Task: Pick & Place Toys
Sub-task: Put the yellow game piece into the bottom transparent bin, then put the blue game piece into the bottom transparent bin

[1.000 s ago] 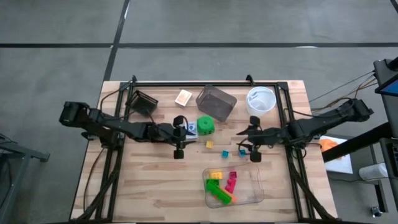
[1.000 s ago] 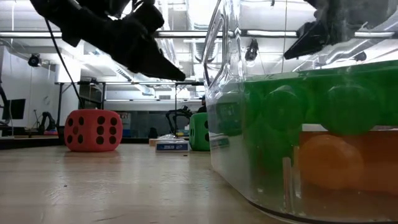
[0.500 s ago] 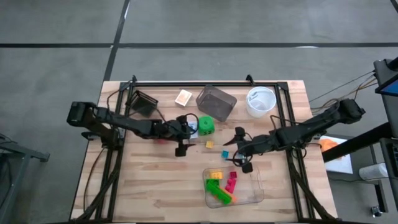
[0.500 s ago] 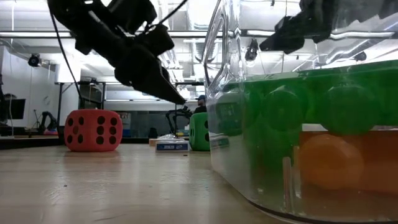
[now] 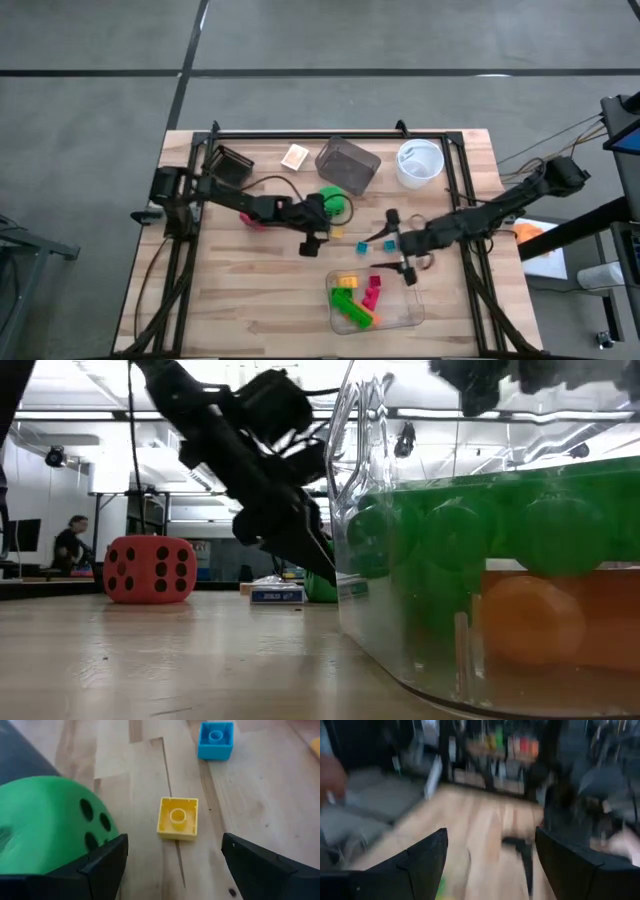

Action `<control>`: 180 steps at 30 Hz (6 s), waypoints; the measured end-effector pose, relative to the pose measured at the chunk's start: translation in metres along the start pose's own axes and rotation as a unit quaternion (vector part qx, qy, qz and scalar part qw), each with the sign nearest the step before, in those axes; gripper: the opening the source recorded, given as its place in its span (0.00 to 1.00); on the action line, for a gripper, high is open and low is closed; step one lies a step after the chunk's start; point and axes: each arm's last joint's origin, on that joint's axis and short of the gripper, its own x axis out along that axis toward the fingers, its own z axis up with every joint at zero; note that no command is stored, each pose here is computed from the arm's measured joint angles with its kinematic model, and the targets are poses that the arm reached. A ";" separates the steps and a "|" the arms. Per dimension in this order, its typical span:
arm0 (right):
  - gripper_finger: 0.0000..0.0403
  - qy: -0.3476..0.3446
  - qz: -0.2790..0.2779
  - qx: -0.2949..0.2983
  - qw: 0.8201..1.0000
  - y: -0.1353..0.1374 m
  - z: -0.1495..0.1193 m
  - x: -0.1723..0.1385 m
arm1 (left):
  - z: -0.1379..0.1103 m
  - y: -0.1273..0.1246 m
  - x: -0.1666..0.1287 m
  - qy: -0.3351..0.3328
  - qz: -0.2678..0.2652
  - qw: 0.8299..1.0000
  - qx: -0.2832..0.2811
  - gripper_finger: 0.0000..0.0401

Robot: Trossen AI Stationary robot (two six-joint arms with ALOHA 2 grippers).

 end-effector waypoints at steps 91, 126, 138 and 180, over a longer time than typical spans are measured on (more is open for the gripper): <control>0.73 -0.130 -0.036 0.028 0.990 -0.007 -0.062 -0.066 | 0.094 -0.103 -0.037 -0.101 -0.149 0.982 0.064 0.86; 0.73 0.170 -0.125 0.082 0.974 -0.029 -0.043 -0.025 | 0.027 -0.015 -0.075 -0.243 0.072 0.967 -0.032 0.52; 0.73 0.428 -0.046 0.139 0.892 -0.071 -0.016 0.007 | -0.019 -0.009 -0.091 -0.260 0.127 0.954 -0.084 0.52; 0.73 0.549 -0.090 0.052 0.830 -0.092 -0.062 0.077 | -0.023 -0.009 -0.089 -0.250 0.131 0.956 -0.084 0.52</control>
